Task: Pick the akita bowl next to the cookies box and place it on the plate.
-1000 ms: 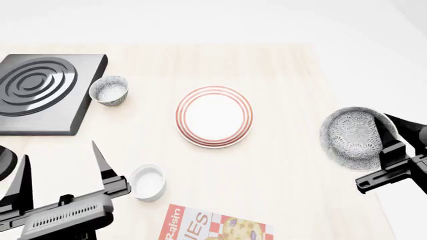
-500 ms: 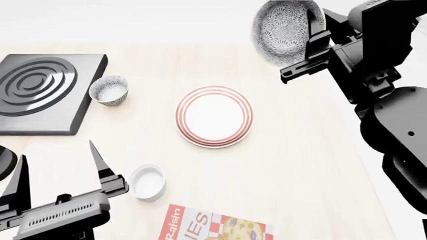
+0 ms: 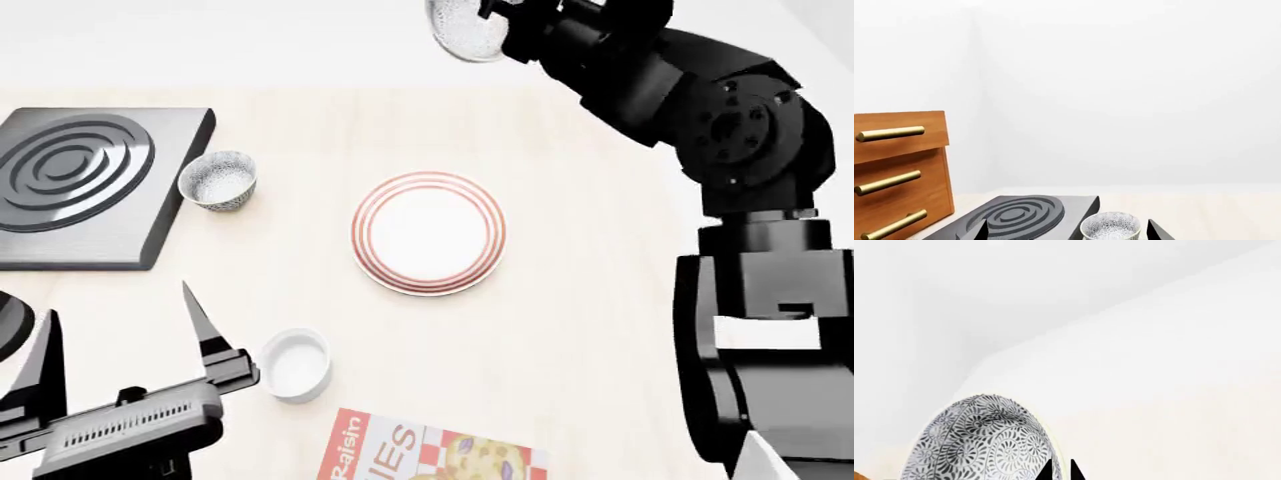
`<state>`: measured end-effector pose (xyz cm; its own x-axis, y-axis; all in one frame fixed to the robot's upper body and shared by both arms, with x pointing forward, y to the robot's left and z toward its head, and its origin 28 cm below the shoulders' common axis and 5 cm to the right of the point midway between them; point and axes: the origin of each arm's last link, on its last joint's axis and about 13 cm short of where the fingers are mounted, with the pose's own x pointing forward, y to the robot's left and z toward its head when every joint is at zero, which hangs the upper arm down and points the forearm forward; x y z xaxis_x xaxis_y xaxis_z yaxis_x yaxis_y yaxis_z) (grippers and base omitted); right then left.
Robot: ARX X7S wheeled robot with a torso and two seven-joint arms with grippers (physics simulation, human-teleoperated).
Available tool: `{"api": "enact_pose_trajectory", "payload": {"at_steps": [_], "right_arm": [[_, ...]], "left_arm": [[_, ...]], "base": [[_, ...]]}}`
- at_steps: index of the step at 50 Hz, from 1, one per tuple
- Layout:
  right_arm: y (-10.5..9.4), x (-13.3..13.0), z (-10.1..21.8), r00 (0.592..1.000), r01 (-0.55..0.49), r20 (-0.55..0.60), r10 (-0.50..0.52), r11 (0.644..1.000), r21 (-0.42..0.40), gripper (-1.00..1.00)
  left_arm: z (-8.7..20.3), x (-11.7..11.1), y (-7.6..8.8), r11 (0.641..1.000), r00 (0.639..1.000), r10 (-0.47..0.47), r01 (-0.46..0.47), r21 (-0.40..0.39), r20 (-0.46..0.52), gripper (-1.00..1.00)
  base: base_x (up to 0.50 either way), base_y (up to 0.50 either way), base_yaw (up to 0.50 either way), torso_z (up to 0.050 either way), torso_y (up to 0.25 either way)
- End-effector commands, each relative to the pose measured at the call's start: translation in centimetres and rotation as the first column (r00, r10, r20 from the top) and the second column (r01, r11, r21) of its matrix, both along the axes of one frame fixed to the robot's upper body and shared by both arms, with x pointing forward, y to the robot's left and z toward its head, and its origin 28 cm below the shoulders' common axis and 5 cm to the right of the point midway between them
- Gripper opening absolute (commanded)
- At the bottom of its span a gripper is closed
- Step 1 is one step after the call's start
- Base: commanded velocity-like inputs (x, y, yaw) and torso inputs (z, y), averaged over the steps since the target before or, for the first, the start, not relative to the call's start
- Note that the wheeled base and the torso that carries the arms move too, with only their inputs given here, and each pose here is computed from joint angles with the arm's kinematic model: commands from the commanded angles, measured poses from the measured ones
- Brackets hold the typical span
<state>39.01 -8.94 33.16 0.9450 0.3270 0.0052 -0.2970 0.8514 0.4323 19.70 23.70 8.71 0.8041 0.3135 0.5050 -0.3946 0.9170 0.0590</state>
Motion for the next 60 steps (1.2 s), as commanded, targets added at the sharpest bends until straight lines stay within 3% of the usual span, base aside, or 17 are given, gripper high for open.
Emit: {"api": "enact_pose_trajectory", "payload": {"at_steps": [1,5,9,16,26,60], "right_arm": [[2.3,1.7,-1.3,0.973,-0.042,-0.205,0.103,0.958,0.283,-1.0],[2.6,2.3,-4.6,0.941,-0.014,-0.322,0.104,0.962,0.272,-1.0],[3.2,2.2,-6.1,0.926,-0.038,-0.349,0.144,0.955,0.293,-1.0],[4.8,1.6,-8.7,0.909,-0.078,-0.384,0.163,0.971,0.227,-1.0],[5.9,0.6,-9.8,0.912,-0.166,-0.347,0.219,0.97,0.176,-1.0],[5.2,1.5,-12.3,0.93,-0.12,-0.338,0.142,0.989,0.087,-1.0]], "left_arm": [[0.0,0.1,0.1,1.0,1.0,-0.003,0.003,0.002,0.008,1.0],[-0.2,0.2,0.0,1.0,1.0,-0.006,0.006,0.004,0.004,1.0],[-0.3,0.2,0.0,1.0,1.0,-0.009,0.009,0.004,0.002,1.0],[-0.3,0.2,0.0,1.0,1.0,-0.009,0.008,0.003,0.005,1.0],[-0.3,0.1,0.0,1.0,1.0,-0.01,0.01,0.0,0.007,1.0],[-0.2,0.0,0.0,1.0,1.0,-0.01,0.01,0.001,0.003,1.0]], "base": [[0.0,0.0,0.0,0.0,0.0],[0.0,0.0,0.0,0.0,0.0],[0.0,0.0,0.0,0.0,0.0],[0.0,0.0,0.0,0.0,0.0],[0.0,0.0,0.0,0.0,0.0],[0.0,0.0,0.0,0.0,0.0]]}}
